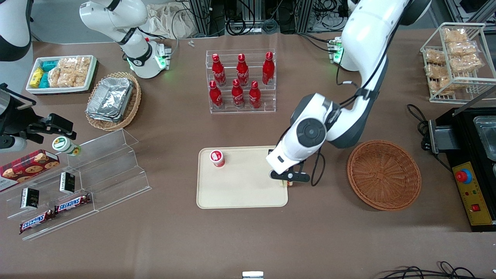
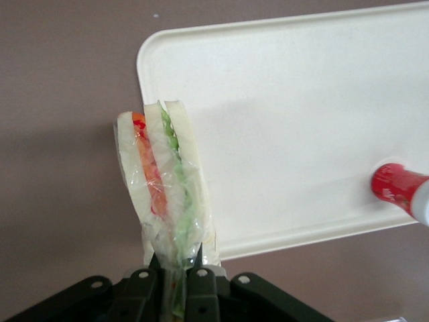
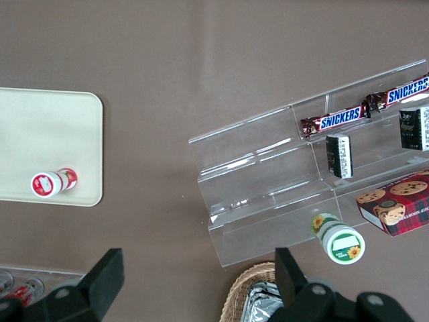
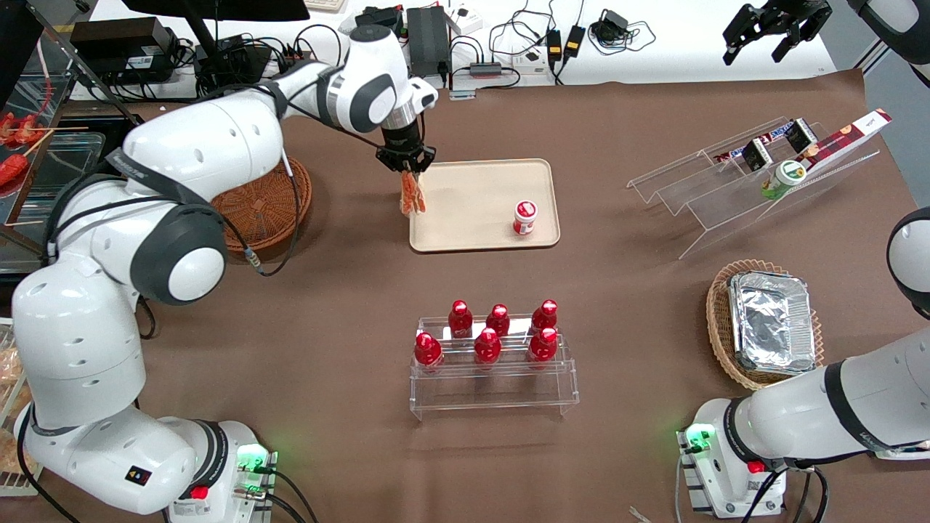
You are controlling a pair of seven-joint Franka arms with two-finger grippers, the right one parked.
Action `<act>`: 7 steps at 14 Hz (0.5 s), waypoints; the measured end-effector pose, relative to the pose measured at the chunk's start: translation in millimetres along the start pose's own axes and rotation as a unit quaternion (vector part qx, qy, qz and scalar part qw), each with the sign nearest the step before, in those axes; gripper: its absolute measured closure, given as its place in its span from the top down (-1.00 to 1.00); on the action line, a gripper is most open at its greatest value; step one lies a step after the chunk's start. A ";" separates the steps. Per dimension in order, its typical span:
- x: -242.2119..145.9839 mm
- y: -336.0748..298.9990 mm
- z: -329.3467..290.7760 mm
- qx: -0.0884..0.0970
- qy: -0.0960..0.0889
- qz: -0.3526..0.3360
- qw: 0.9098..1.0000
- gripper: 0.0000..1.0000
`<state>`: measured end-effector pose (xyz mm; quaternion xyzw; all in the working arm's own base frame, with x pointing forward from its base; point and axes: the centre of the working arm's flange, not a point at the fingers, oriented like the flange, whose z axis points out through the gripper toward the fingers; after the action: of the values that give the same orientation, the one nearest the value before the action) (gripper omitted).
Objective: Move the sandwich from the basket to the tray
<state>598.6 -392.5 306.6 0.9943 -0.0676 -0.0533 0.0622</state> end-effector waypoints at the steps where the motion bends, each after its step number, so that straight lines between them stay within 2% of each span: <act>1: 1.3 -0.1 15.1 0.000 -0.006 0.007 1.000 -0.70; 3: 0.4 3.2 33.5 -0.001 -0.015 0.015 1.000 -0.70; 7: 2.5 5.1 50.3 -0.005 -0.012 0.020 1.000 -0.70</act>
<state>594.7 -403.7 257.4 0.9917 -0.0879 -0.0647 0.0679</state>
